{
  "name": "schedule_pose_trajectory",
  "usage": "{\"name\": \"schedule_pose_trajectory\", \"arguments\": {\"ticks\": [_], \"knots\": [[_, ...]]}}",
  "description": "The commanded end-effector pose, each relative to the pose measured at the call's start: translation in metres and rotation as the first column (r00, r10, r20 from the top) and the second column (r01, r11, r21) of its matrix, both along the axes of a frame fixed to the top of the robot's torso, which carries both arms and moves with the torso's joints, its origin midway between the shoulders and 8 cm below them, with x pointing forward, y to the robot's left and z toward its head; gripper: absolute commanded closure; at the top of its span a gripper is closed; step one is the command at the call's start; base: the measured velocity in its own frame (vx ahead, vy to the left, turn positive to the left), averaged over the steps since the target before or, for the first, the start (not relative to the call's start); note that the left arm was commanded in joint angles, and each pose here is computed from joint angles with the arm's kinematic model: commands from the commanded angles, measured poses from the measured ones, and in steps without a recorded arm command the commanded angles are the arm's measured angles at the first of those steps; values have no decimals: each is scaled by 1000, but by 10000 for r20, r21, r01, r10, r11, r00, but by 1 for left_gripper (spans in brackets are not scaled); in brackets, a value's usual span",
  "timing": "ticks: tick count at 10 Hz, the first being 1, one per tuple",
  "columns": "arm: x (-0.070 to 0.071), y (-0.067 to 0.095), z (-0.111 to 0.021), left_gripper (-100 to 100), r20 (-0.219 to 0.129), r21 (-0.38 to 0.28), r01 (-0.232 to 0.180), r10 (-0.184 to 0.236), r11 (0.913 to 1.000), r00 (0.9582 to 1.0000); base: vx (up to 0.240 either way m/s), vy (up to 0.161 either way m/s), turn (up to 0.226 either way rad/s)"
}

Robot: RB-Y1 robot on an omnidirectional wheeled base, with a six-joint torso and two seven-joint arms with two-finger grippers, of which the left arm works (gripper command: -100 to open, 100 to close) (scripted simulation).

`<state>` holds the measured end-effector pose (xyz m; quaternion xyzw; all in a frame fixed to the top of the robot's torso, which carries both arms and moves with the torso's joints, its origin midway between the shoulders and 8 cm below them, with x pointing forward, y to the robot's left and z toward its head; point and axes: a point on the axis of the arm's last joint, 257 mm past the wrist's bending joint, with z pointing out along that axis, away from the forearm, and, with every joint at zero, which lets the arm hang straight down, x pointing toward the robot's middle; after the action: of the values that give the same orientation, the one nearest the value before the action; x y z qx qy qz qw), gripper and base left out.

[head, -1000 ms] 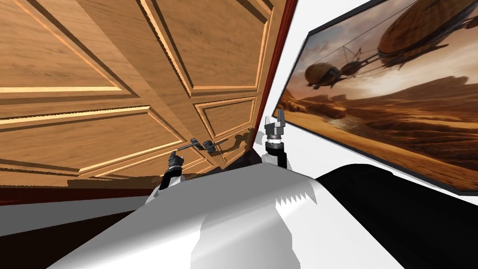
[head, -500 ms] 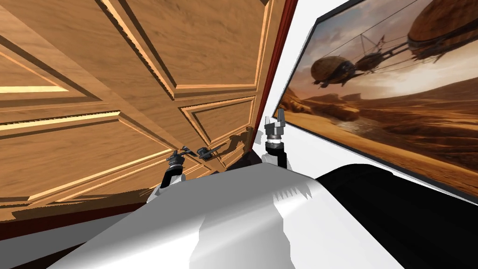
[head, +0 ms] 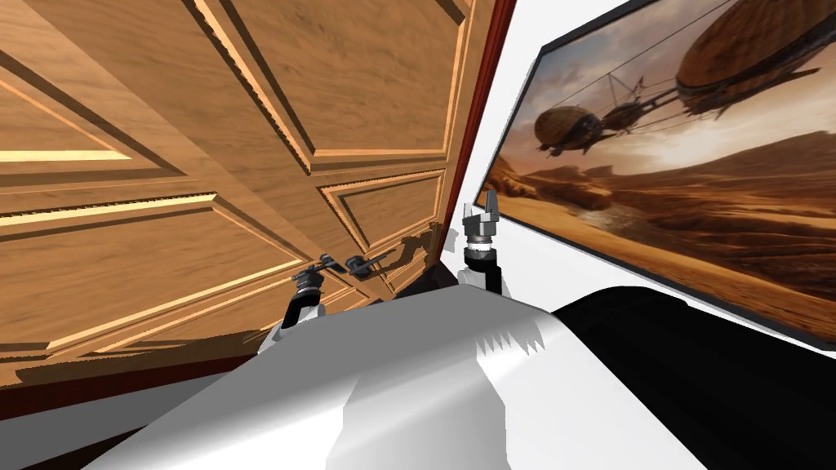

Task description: Pull the door open

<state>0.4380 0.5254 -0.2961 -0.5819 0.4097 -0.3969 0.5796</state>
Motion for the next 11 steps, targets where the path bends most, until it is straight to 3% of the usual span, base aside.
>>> {"name": "schedule_pose_trajectory", "arguments": {"ticks": [1, 3, 6, 10, 11], "knots": [[-11, 11, -2, 100, -125, 108, -97, 98, 9999, 9999, -137, 30, -18], [-13, 10, -2, 100, -139, 134, 3, -2, 9999, 9999, -221, 20, -72], [-12, -5, 0, 100, -78, 109, 430, -429, 9990, 9991, -201, 9, -95], [-4, -42, 3, 100, 138, -56, 1285, -1284, 9917, 9916, -219, 62, -139], [-9, -33, 0, 100, 28, -29, 1098, -1098, 9940, 9940, -71, 30, -27]]}}
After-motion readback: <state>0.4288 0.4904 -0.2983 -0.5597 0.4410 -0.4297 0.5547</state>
